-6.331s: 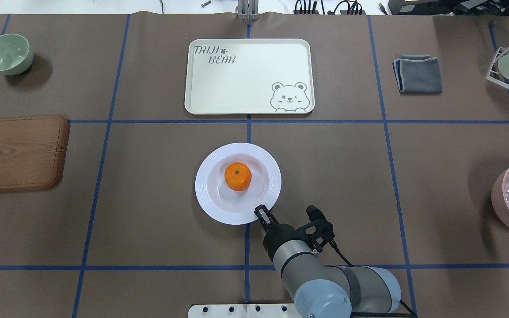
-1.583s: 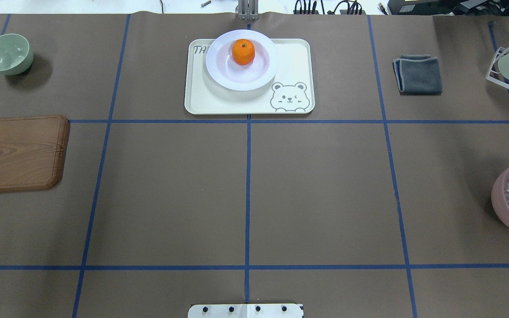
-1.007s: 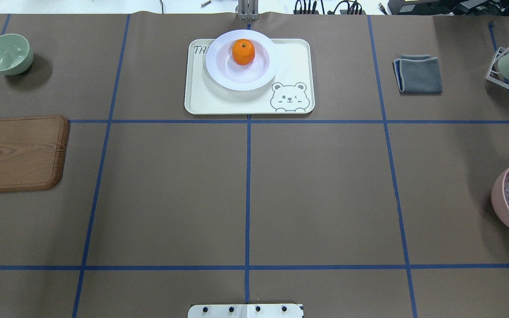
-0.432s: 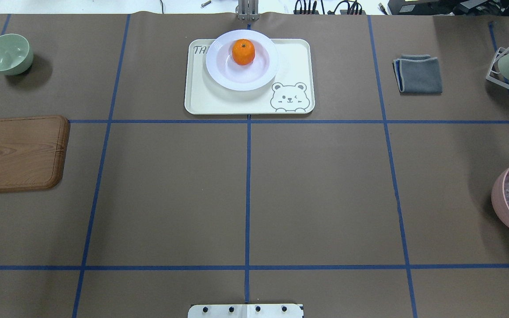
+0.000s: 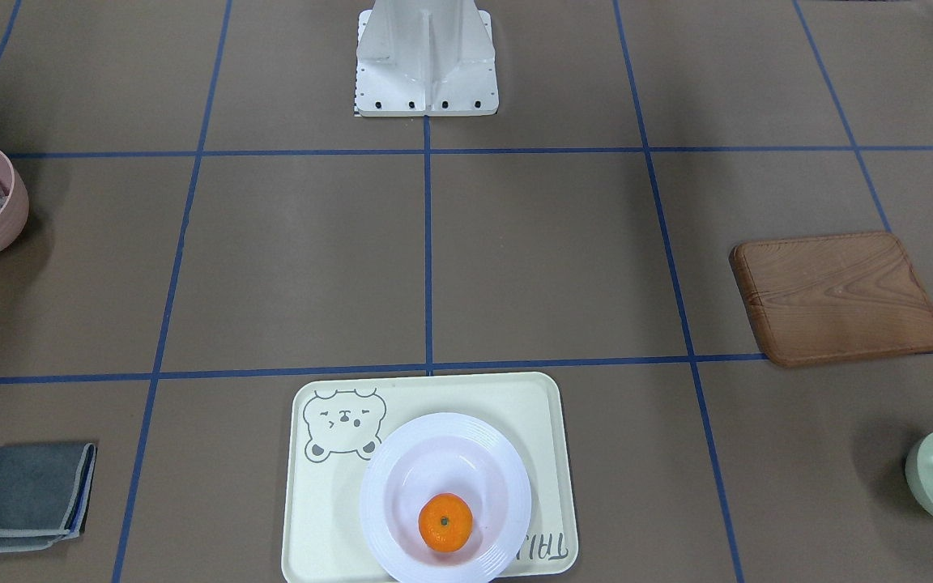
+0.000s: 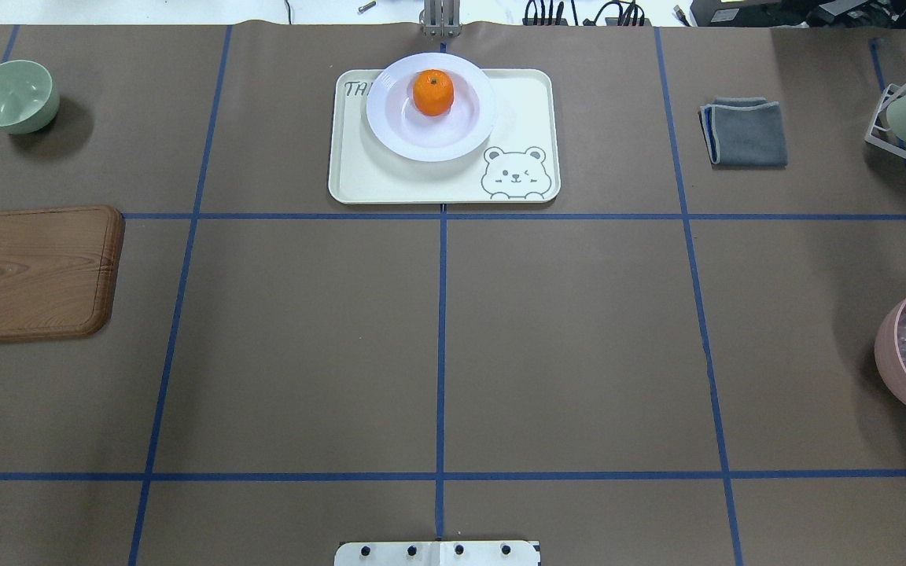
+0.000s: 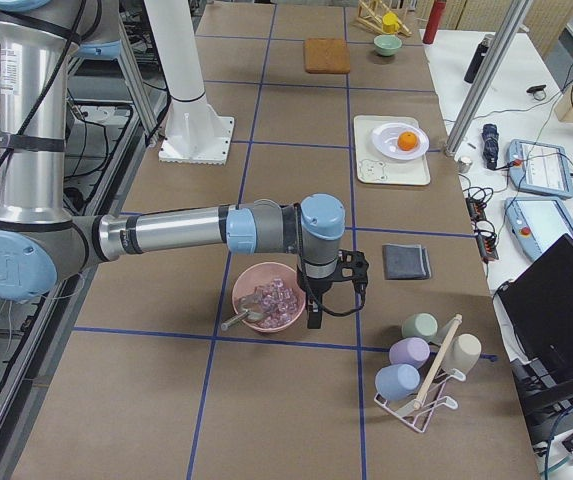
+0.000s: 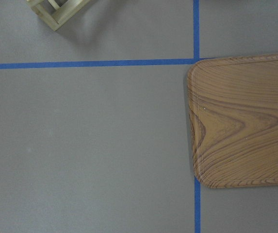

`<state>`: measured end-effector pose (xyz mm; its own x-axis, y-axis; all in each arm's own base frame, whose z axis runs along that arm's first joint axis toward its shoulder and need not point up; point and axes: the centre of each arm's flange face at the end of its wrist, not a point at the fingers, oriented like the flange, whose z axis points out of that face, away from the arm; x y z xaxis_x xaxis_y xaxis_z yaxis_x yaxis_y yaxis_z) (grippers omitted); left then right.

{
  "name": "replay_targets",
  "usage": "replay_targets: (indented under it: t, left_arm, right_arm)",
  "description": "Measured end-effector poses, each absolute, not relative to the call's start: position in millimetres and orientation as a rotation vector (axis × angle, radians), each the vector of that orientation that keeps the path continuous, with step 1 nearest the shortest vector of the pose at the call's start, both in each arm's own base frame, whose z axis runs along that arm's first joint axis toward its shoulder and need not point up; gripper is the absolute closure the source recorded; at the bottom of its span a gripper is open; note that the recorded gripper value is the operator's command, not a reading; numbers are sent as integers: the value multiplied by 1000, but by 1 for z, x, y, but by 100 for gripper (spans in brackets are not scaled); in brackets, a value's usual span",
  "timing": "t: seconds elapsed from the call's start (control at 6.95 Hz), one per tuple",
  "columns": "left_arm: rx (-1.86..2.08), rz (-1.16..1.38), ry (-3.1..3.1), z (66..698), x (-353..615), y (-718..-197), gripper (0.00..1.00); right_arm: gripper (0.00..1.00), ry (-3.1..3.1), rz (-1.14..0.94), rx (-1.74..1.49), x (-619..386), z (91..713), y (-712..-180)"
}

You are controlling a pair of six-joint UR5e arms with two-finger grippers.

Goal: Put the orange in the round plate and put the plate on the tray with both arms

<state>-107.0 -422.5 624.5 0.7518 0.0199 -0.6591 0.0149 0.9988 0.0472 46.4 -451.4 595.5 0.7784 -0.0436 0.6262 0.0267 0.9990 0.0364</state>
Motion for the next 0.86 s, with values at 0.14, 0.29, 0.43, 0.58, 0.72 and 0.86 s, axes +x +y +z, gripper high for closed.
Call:
replay_targets:
  t: [0.14, 0.29, 0.43, 0.58, 0.72, 0.86]
  left_arm:
    - [57, 7, 720, 622, -107, -423, 1]
    - [64, 10, 719, 620, -107, -424, 1]
    - [69, 12, 719, 619, -107, -424, 1]
    - [71, 12, 719, 618, -107, -424, 1]
    - [73, 13, 718, 617, -107, -424, 1]
    - [75, 13, 718, 616, -107, -424, 1]
  right_arm:
    - [0, -693, -38, 25, 45, 595, -451]
    - [0, -708, -38, 25, 44, 594, -451]
    - [0, -714, -38, 25, 44, 593, -451]
    - [0, -718, -39, 25, 44, 593, -451]
    - [0, -720, -38, 24, 43, 593, -451]
    - [0, -724, -37, 22, 43, 593, -451]
